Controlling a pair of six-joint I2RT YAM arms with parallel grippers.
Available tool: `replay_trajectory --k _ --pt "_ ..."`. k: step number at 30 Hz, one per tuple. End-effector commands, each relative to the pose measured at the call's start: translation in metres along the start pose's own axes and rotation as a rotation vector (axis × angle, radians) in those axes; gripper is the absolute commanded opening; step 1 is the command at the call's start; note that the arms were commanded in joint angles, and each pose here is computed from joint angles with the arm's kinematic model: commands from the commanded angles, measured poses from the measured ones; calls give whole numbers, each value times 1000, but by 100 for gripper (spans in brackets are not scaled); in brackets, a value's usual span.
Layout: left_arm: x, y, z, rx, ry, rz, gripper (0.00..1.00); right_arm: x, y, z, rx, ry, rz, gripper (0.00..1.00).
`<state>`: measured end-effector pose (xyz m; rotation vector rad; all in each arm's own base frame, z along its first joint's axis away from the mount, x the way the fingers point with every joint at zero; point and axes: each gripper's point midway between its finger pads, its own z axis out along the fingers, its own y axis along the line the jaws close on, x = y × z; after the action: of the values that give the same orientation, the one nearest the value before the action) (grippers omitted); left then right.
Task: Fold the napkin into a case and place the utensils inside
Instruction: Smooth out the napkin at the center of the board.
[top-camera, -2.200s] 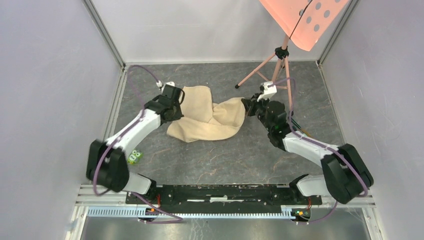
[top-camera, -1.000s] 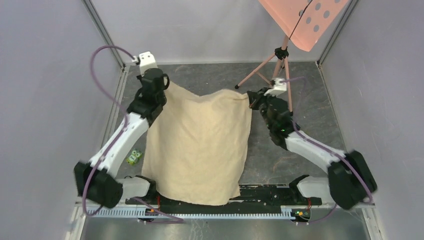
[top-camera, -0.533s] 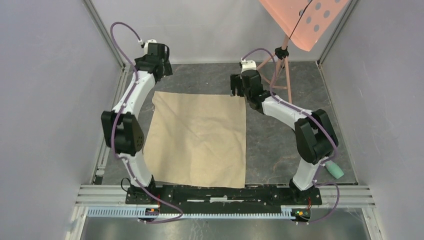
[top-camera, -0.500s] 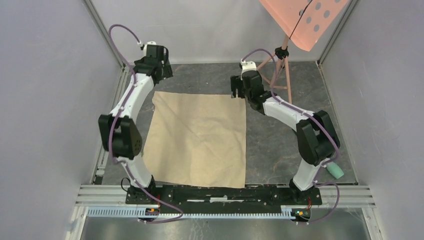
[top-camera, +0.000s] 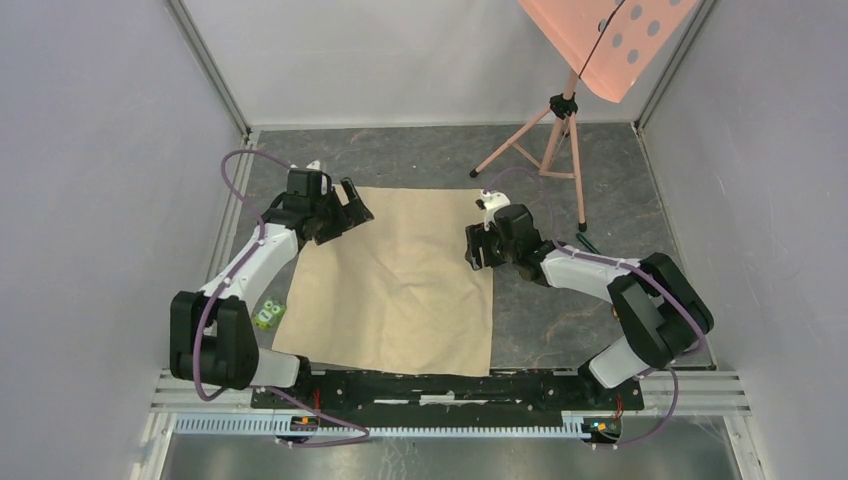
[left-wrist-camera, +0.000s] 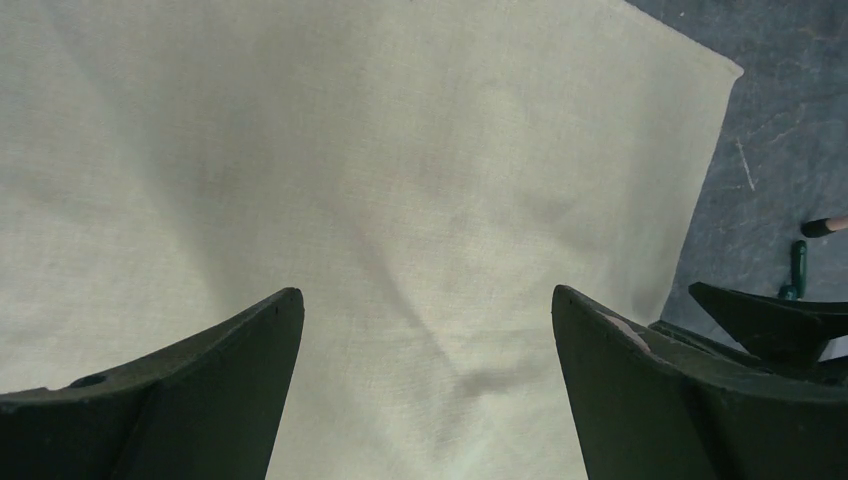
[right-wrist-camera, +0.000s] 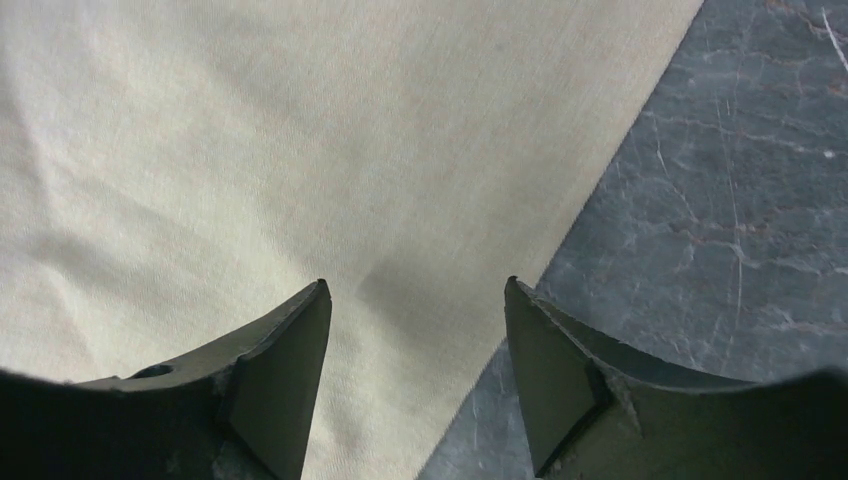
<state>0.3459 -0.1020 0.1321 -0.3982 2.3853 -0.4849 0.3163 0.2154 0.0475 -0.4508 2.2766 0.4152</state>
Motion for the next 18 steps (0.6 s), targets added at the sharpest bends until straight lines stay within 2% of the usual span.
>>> replay_trajectory --k 1,4,5,9,13,18 --pt "-38 -45 18 202 -105 -73 100 -51 6 20 -13 -160 29 66" --pt "-49 -40 50 155 -92 -126 100 -62 -1 35 35 -161 35 53" --pt "-55 -34 60 117 -97 -157 100 -67 -3 39 49 -171 36 52" --pt "-63 -17 102 71 -90 -265 100 -73 -20 60 123 -168 57 52" --pt "-71 -13 133 68 -98 -296 100 -75 -40 75 181 -159 79 52" --pt "-65 -3 174 48 -41 -332 100 -66 -69 90 254 -117 106 50"
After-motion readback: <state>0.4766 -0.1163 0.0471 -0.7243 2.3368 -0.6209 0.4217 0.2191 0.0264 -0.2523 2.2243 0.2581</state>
